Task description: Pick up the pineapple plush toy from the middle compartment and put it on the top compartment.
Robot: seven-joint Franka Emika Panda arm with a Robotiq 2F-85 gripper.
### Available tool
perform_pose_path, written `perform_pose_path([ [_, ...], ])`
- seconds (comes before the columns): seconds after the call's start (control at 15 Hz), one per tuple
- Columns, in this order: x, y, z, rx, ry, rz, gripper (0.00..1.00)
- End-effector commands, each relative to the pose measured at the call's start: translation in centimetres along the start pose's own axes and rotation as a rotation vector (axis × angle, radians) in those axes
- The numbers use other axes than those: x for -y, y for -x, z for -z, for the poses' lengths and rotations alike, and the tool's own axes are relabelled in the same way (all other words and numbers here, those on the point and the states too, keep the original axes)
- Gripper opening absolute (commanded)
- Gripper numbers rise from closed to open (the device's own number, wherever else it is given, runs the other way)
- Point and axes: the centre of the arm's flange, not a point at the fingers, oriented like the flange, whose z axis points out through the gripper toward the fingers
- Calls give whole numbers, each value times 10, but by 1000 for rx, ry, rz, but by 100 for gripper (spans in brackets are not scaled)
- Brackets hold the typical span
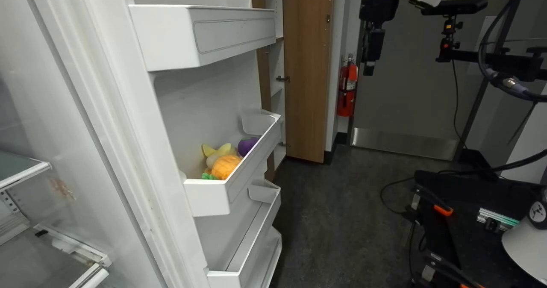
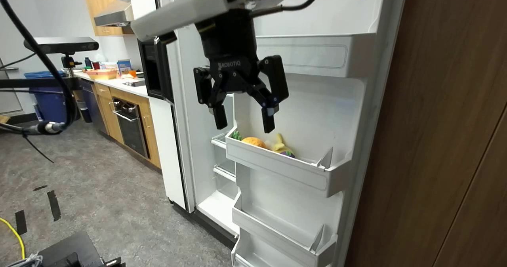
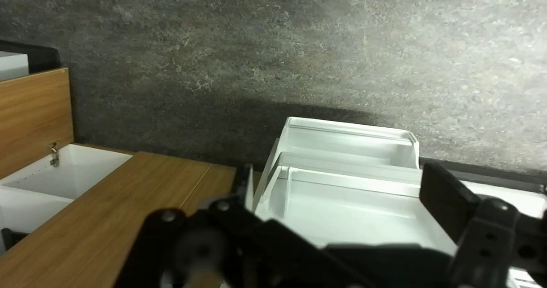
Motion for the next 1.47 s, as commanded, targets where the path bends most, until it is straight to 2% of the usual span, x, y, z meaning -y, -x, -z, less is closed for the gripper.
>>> perform_pose_path([
  [0.0,4,-5,-8,11,-20,-7,100],
  [0.2,9,-16,-23,43,-46,-8,100],
  [0.6,7,-19,-21,40,-44,-10,100],
  [0.73,13,-29,-26,-33,-22,-38,100],
  [1.0,37,-56,-34,-148,-27,-43,100],
  [1.27,76,-88,-47,-206,-52,1,100],
  [1.4,97,-101,-58,-228,-31,45,100],
])
